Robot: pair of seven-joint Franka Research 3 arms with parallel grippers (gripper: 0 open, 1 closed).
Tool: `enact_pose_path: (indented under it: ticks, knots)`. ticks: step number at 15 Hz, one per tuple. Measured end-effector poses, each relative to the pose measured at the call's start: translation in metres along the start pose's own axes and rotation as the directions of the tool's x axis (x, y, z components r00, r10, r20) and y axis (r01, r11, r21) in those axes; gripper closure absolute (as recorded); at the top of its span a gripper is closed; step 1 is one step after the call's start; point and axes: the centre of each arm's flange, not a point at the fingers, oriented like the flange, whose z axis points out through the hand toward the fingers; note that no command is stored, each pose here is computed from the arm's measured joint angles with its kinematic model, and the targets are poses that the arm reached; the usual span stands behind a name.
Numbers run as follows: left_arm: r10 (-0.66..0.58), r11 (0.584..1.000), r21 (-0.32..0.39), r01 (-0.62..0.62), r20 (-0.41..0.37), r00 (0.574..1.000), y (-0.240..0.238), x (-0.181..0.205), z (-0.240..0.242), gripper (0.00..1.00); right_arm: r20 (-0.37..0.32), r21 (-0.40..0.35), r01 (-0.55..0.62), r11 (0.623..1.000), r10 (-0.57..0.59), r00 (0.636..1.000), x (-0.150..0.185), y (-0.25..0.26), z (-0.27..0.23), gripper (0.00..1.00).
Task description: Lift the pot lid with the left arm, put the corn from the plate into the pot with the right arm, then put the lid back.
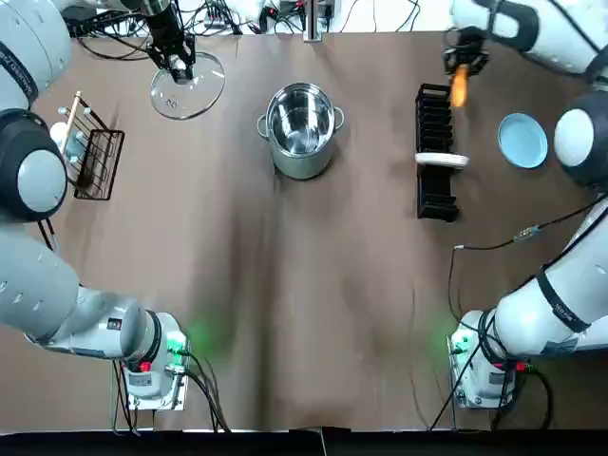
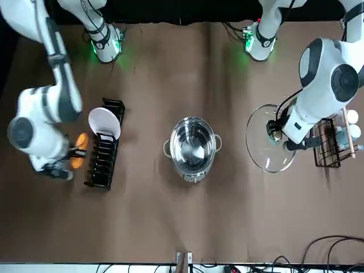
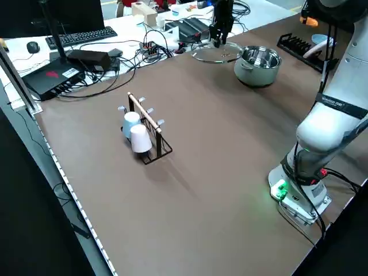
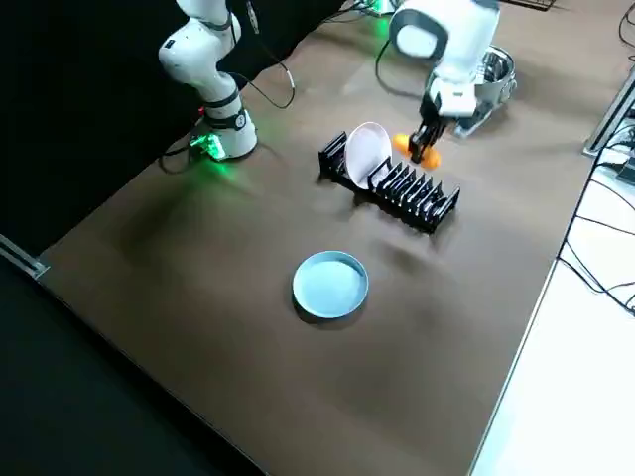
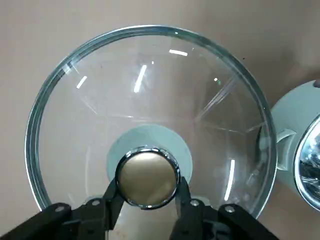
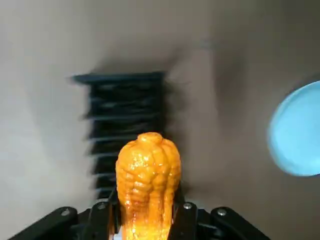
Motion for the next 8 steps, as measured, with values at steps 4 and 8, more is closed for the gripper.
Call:
enact_pose_path:
  ticks: [4,8]
  knots:
    - [0.000,1.000,0.000,0.000,-0.001,1.000,0.000,0.000,0.000,0.53,0.028,0.040,-0.013,0.999,0.011,1.000,-0.046,-0.121,-0.009,0.60]
    - [0.000,1.000,0.000,0.000,-0.001,1.000,0.000,0.000,0.000,0.53,0.007,0.112,-0.026,0.993,0.026,1.000,-0.086,-0.219,-0.037,0.60]
